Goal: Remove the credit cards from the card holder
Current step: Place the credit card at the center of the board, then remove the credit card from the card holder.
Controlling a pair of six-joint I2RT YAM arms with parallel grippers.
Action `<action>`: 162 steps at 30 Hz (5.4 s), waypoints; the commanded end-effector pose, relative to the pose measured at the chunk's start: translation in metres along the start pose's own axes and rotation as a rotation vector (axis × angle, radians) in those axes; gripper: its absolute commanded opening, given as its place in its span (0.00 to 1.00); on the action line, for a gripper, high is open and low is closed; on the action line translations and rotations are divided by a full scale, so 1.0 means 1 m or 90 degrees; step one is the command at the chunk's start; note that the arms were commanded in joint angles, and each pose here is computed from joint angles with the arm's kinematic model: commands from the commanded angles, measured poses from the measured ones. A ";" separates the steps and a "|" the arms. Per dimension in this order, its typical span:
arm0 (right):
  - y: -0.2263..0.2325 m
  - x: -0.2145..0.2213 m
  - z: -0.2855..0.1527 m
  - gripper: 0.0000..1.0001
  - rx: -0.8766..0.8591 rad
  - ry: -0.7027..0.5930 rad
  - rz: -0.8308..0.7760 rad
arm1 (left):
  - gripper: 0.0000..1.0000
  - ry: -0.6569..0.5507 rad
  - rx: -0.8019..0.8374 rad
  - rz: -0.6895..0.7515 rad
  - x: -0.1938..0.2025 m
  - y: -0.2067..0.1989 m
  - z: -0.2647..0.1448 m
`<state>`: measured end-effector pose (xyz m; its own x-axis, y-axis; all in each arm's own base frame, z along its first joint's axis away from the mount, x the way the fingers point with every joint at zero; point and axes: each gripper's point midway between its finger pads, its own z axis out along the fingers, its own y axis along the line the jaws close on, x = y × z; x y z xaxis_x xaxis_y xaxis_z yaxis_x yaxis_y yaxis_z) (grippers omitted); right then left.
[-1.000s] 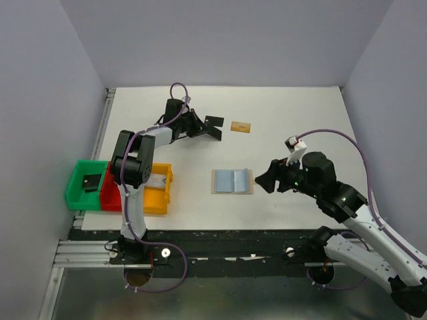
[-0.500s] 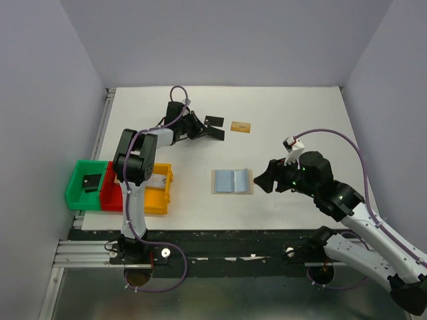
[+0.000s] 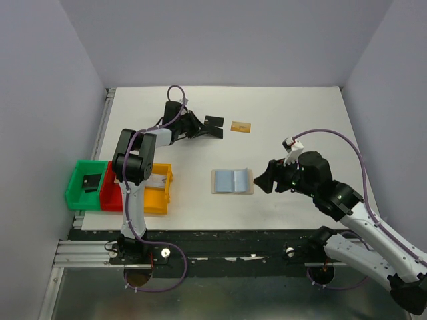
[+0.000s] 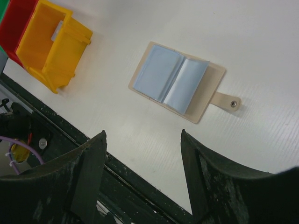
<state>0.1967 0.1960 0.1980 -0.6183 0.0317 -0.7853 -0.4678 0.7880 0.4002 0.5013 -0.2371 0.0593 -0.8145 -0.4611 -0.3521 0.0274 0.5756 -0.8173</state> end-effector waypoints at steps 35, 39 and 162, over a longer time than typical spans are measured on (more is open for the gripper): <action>-0.070 0.025 0.029 1.00 0.209 -0.008 0.085 | 0.99 -0.242 -0.338 0.314 -0.022 -0.051 -0.149; -0.080 0.035 0.041 1.00 0.234 0.022 0.098 | 0.99 -0.249 -0.255 0.173 0.013 -0.061 -0.161; -0.105 0.095 0.092 0.00 0.164 0.150 0.206 | 0.79 0.199 -0.080 0.427 0.249 -0.096 -0.078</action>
<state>0.2464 0.1794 0.0390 -0.8552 0.1908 -0.4818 -0.0702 0.8786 0.4725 0.2443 -0.3742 0.0966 -0.7667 0.2309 -0.5990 0.5722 0.6688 -0.4746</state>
